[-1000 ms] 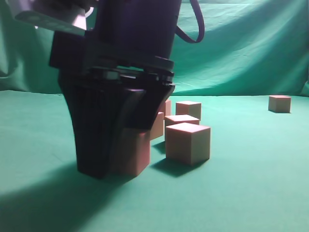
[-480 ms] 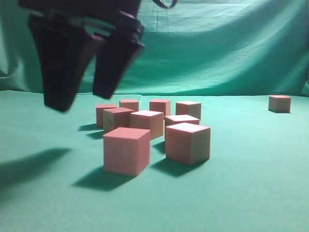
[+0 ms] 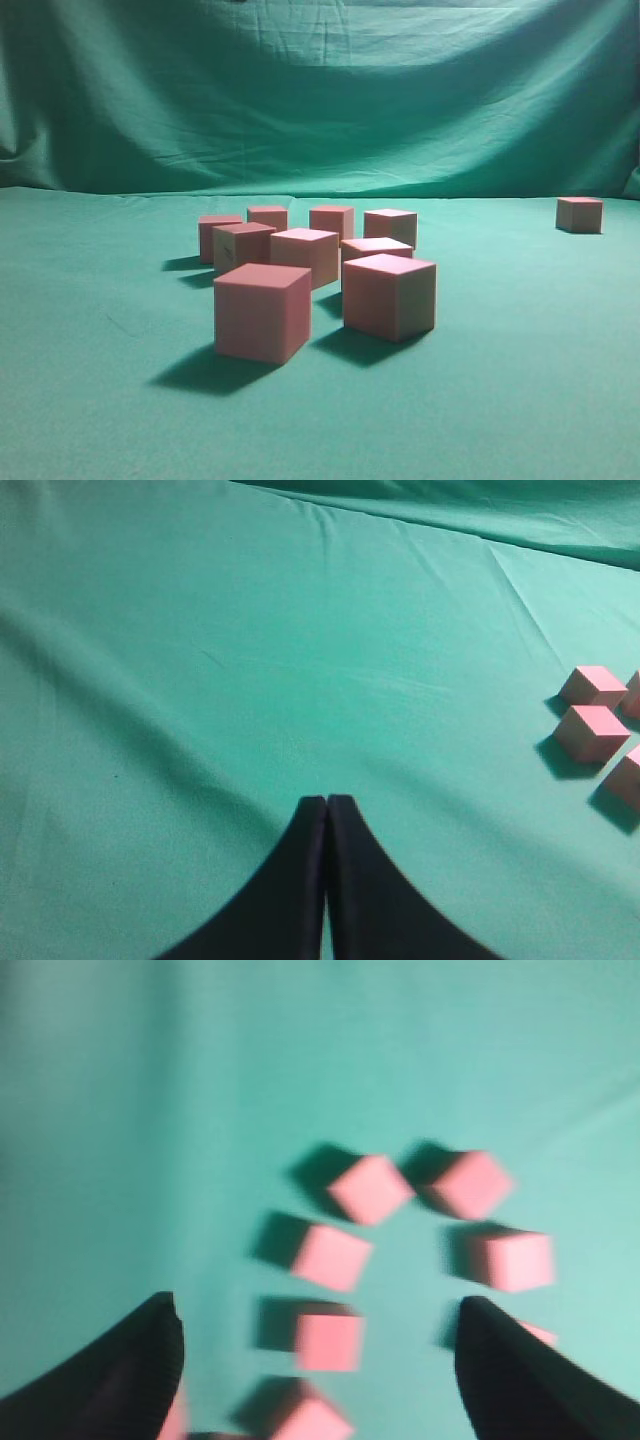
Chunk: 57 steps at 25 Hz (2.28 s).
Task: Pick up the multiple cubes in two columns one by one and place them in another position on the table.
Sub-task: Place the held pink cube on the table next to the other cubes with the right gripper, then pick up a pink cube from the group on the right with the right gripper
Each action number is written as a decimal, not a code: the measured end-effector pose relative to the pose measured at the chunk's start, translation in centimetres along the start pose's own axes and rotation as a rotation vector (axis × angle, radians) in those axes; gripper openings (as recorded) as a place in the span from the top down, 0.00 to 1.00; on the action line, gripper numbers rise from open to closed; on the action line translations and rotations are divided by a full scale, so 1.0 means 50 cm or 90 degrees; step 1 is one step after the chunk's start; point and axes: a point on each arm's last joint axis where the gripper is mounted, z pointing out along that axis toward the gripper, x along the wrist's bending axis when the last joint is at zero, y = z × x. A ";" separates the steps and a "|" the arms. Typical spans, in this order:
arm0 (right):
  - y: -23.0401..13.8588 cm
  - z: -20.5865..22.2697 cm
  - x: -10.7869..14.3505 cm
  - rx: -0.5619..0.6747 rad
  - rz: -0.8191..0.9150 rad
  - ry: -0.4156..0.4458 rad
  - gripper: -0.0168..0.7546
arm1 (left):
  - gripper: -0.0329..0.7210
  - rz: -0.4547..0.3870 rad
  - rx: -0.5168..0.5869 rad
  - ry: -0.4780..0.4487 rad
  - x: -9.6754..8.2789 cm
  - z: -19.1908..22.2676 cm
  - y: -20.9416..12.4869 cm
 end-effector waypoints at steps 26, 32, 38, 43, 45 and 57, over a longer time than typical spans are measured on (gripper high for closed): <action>-0.388 0.147 -0.570 0.179 0.702 -0.169 0.30 | 0.96 0.000 0.000 0.000 0.000 0.000 0.000; -0.399 0.208 -0.586 0.165 0.686 -0.159 0.30 | 0.96 0.000 0.000 0.000 0.000 0.000 0.000; -0.401 0.245 -0.594 0.147 0.662 -0.158 0.30 | 0.96 0.000 0.000 0.000 0.000 0.000 0.000; -0.404 0.263 -0.594 0.151 0.655 -0.150 0.30 | 0.96 0.000 0.000 0.000 0.000 0.000 0.000; -0.403 0.263 -0.593 0.148 0.659 -0.145 0.43 | 0.96 0.000 0.000 0.000 0.000 0.000 0.000; -0.370 0.189 -0.589 0.136 0.665 -0.135 0.63 | 0.96 0.000 0.000 0.000 0.000 0.000 0.000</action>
